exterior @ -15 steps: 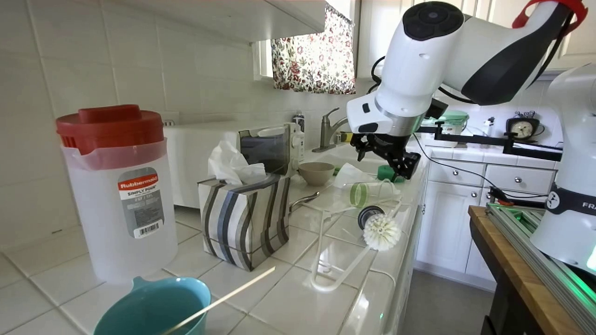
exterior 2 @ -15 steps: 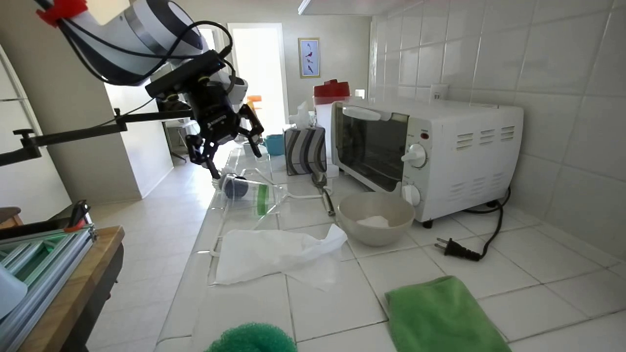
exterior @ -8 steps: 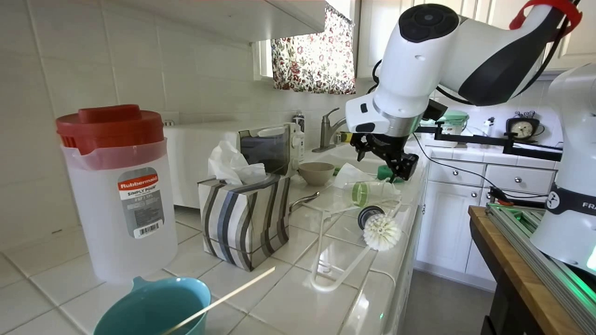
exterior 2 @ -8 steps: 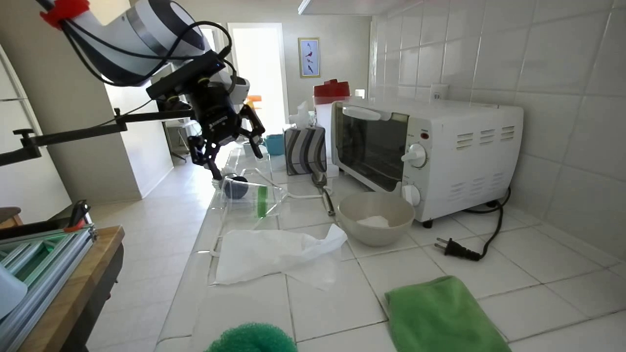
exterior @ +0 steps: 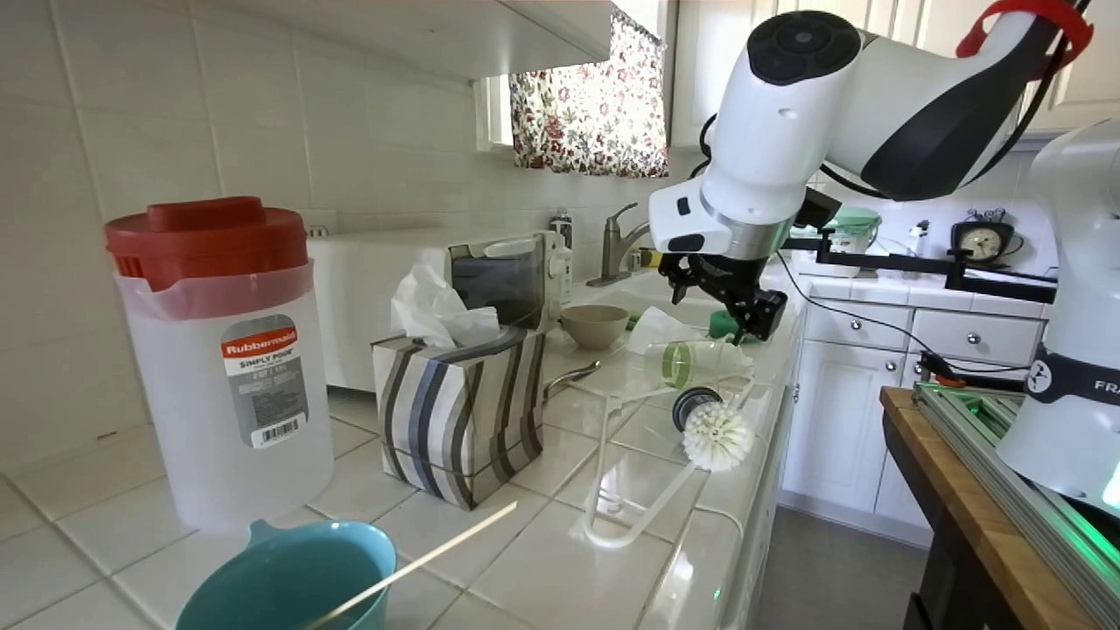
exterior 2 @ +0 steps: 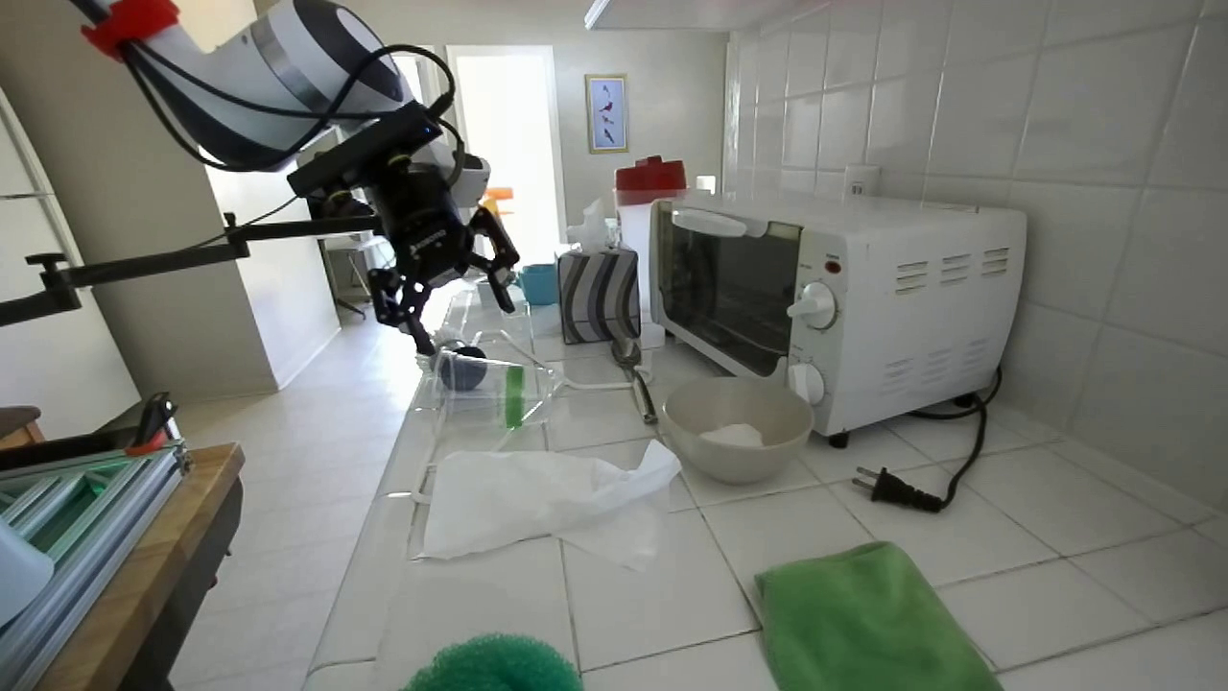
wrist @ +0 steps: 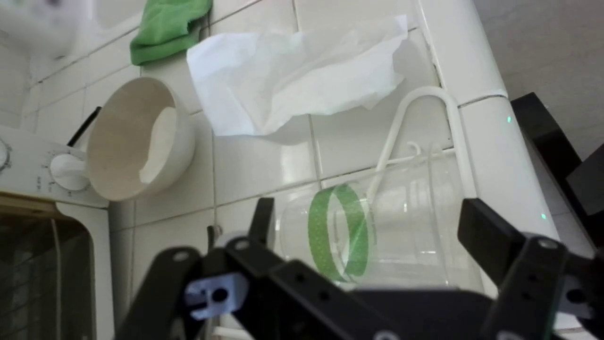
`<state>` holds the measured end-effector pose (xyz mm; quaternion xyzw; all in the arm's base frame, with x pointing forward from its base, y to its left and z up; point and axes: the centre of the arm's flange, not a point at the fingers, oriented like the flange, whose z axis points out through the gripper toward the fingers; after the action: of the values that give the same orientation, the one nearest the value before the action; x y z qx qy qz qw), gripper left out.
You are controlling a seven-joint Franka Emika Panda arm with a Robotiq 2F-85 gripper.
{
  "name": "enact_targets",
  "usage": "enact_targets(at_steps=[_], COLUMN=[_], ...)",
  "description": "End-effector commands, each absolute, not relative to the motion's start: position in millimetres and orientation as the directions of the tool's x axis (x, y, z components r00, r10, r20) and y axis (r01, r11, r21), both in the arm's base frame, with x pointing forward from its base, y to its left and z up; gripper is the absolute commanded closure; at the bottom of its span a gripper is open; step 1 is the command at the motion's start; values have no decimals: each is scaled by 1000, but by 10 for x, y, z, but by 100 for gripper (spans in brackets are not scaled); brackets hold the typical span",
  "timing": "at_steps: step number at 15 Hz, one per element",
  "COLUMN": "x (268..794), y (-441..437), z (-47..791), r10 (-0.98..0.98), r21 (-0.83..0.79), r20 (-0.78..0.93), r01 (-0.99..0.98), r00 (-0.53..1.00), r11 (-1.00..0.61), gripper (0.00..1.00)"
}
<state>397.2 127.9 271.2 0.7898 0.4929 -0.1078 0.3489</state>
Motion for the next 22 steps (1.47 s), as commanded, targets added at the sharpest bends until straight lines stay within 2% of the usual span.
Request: enact_targets(at_steps=[1,12,13,14,15,17,18,19,20,22], x=[3920,3933,3929,3938,3943,3946,3948,3946,3943,3938], y=[1344,1210,1192,1184,1178,1174,1173,1175,1185,1202], z=[2695,2539,2528,2526,2526,2523,2523,2524,2532,2544], r10=[698,665,664,662,661,659,660,659,660,663], r21=[430,477,483,488,493,503,509,512,515,518], r20=[-547,-557,-553,-552,-548,-541,-537,-537,-535,-531], r01=[871,847,843,840,836,829,826,824,823,822], r00=[462,498,503,507,512,522,526,527,528,527], r11=[-239,-235,-236,-237,-239,-244,-243,-242,-241,-239], gripper=[0,0,8,11,31,37,46,32,13,4])
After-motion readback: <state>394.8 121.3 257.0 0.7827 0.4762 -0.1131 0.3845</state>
